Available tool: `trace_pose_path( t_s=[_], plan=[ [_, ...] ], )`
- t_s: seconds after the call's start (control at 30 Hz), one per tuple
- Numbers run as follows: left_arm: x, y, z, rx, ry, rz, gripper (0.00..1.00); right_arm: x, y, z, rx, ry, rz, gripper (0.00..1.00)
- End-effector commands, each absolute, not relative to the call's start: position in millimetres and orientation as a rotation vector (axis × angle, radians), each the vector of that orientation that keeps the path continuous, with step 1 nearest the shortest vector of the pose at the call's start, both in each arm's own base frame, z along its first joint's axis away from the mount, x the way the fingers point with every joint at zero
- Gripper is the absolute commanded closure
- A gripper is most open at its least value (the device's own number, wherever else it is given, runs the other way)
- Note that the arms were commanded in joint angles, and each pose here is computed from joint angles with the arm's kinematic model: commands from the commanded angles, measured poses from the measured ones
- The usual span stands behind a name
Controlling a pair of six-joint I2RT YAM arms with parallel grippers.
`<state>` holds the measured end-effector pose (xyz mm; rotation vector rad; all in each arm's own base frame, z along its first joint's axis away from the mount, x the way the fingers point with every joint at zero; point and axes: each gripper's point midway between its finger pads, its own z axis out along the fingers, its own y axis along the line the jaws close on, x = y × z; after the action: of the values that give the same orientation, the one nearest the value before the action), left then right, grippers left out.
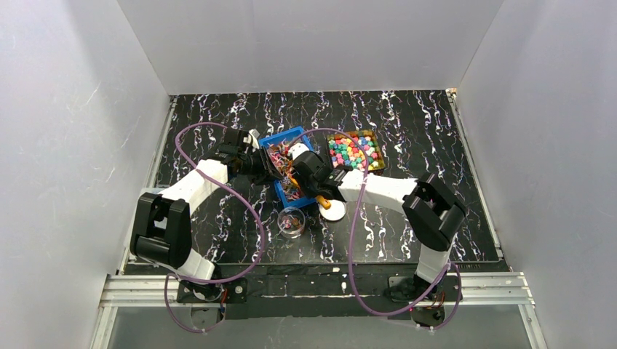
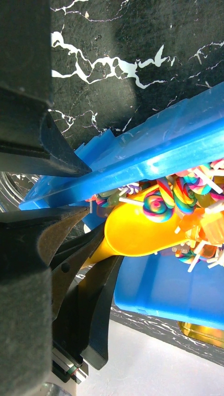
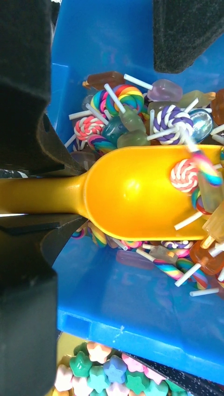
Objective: Pack the candies
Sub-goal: Scoop the fake candies from the storage box.
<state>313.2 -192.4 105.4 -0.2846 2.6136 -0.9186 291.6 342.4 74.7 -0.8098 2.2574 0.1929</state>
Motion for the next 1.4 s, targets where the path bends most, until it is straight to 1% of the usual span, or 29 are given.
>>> trace_pose_path(
  t_s=[0.0,0.4,0.47,0.53,0.57,0.63,0.8,0.87,1.03,1.23,1.37],
  plan=[
    [289,-203,96,-0.211,2.711,-0.943,0.93,320,353,89,-0.726,2.159,0.178,0.99],
    [279,-199,95,-0.175,2.739,-0.915,0.95,335,364,93,-0.741,2.082,0.192,0.99],
    [278,-198,95,-0.173,2.741,-0.910,0.95,335,361,92,-0.743,2.082,0.184,0.99],
    [278,-198,95,-0.172,2.746,-0.905,0.92,336,364,98,-0.734,2.056,0.208,0.99],
    [278,-198,95,-0.173,2.747,-0.902,0.91,335,363,100,-0.735,2.051,0.211,0.99],
    [279,-197,97,-0.175,2.745,-0.893,0.83,332,358,103,-0.738,2.049,0.201,0.99],
    [284,-194,102,-0.173,2.723,-0.861,0.72,325,347,110,-0.745,2.048,0.195,0.99],
    [285,-194,105,-0.175,2.716,-0.861,0.65,322,342,113,-0.742,2.045,0.197,0.99],
    [288,-194,115,-0.173,2.685,-0.862,0.50,313,332,118,-0.740,2.037,0.209,0.99],
    [287,-195,132,-0.157,2.649,-0.879,0.38,305,326,122,-0.741,2.032,0.235,0.99],
    [285,-197,145,-0.152,2.620,-0.913,0.31,299,324,125,-0.740,2.026,0.264,0.99]
  ],
)
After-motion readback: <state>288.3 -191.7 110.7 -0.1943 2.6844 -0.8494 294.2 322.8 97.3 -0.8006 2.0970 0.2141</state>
